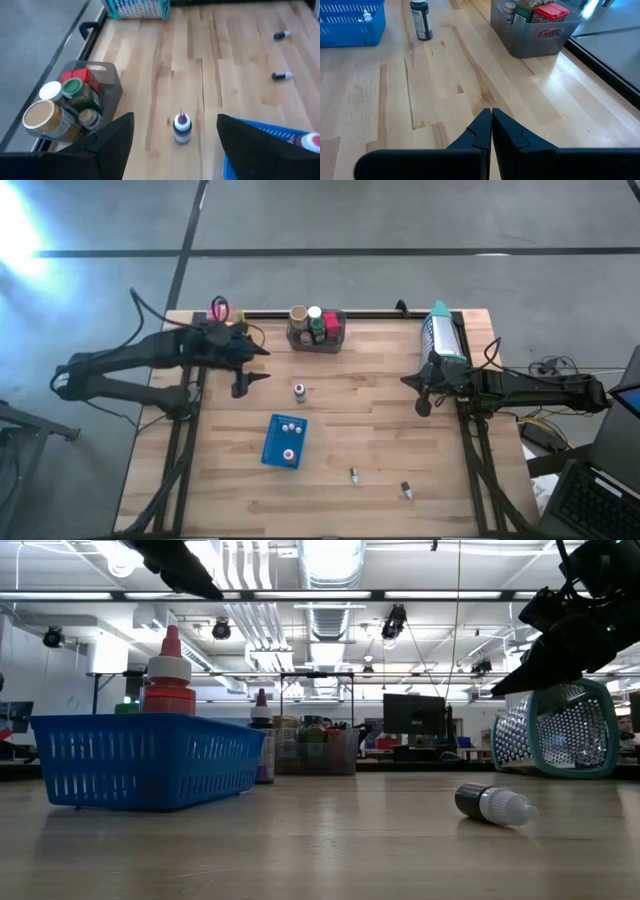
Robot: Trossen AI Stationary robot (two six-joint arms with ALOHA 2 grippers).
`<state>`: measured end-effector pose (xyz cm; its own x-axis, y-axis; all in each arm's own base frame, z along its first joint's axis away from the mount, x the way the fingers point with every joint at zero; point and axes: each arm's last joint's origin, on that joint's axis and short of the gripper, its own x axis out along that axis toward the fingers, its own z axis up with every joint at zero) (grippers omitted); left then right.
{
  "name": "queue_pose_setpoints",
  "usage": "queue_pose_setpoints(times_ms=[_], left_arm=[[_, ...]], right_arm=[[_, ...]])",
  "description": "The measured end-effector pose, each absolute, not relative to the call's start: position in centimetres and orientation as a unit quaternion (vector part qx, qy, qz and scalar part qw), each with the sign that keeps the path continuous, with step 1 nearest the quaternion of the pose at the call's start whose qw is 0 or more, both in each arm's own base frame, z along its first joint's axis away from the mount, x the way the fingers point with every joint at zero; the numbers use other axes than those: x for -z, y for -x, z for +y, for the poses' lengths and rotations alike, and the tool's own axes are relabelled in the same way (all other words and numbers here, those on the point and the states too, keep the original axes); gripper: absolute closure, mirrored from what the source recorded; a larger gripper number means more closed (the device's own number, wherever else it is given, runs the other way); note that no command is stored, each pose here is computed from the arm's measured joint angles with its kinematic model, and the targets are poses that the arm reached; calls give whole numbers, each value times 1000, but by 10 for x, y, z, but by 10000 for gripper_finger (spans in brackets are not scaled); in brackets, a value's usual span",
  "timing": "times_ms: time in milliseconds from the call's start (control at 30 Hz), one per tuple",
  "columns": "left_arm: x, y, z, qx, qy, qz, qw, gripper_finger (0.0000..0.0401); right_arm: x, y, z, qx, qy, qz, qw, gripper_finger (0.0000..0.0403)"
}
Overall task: Pick & Place Kitchen Items
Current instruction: Put the large purple food coloring bottle into the blue bin
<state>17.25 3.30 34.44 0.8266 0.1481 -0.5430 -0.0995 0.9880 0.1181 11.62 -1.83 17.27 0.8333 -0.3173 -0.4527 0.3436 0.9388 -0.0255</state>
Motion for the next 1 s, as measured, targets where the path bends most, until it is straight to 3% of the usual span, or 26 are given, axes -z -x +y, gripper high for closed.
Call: queue_pose_setpoints(times_ms=[1000], left_arm=[[-283, -244, 37, -31, -36, 427, 903, 115]], right_arm=[[-173, -116, -18, 172, -28, 232, 957, 394]])
